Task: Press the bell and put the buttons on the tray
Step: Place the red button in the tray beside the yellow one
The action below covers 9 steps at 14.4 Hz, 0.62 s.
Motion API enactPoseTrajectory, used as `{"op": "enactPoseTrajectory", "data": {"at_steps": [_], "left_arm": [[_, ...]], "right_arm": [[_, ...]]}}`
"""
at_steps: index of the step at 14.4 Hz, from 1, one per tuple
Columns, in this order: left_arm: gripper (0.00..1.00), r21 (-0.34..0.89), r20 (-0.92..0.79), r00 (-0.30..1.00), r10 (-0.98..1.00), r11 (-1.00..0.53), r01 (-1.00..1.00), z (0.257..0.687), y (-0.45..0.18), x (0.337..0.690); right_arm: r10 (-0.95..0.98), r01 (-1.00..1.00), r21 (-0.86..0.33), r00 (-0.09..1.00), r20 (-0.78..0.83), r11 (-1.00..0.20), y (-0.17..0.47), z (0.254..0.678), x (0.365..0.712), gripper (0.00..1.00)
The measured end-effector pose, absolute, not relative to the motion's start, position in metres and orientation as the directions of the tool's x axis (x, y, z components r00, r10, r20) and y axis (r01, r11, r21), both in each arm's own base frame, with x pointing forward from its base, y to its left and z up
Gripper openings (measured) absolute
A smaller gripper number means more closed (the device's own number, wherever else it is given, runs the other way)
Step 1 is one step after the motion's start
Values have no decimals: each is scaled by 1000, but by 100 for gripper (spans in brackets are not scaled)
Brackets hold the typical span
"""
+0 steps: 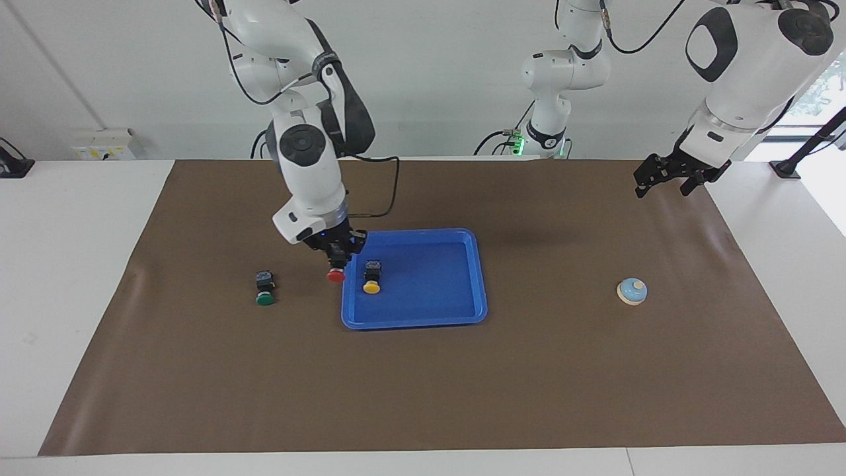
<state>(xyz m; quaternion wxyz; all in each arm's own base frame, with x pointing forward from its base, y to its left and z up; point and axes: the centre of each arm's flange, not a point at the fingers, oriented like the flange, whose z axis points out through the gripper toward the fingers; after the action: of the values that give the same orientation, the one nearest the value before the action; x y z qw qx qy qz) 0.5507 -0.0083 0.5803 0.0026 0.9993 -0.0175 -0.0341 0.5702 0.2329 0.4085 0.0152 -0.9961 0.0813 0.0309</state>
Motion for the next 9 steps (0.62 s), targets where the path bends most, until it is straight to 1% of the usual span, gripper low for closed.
{"op": "enactPoseTrajectory", "data": {"at_steps": [2, 5, 9], "left_arm": [[100, 6, -68, 997, -35, -999, -35, 580, -8, 551], [100, 6, -68, 997, -35, -999, -35, 580, -8, 551], [100, 6, -68, 997, -35, -999, -35, 580, -8, 551]], "right_arm": [[-205, -208, -54, 977, -64, -977, 279, 403, 564, 41], [-231, -235, -66, 971, -58, -970, 325, 370, 558, 41], [-249, -252, -68, 967, -58, -965, 331, 330, 557, 41]]}}
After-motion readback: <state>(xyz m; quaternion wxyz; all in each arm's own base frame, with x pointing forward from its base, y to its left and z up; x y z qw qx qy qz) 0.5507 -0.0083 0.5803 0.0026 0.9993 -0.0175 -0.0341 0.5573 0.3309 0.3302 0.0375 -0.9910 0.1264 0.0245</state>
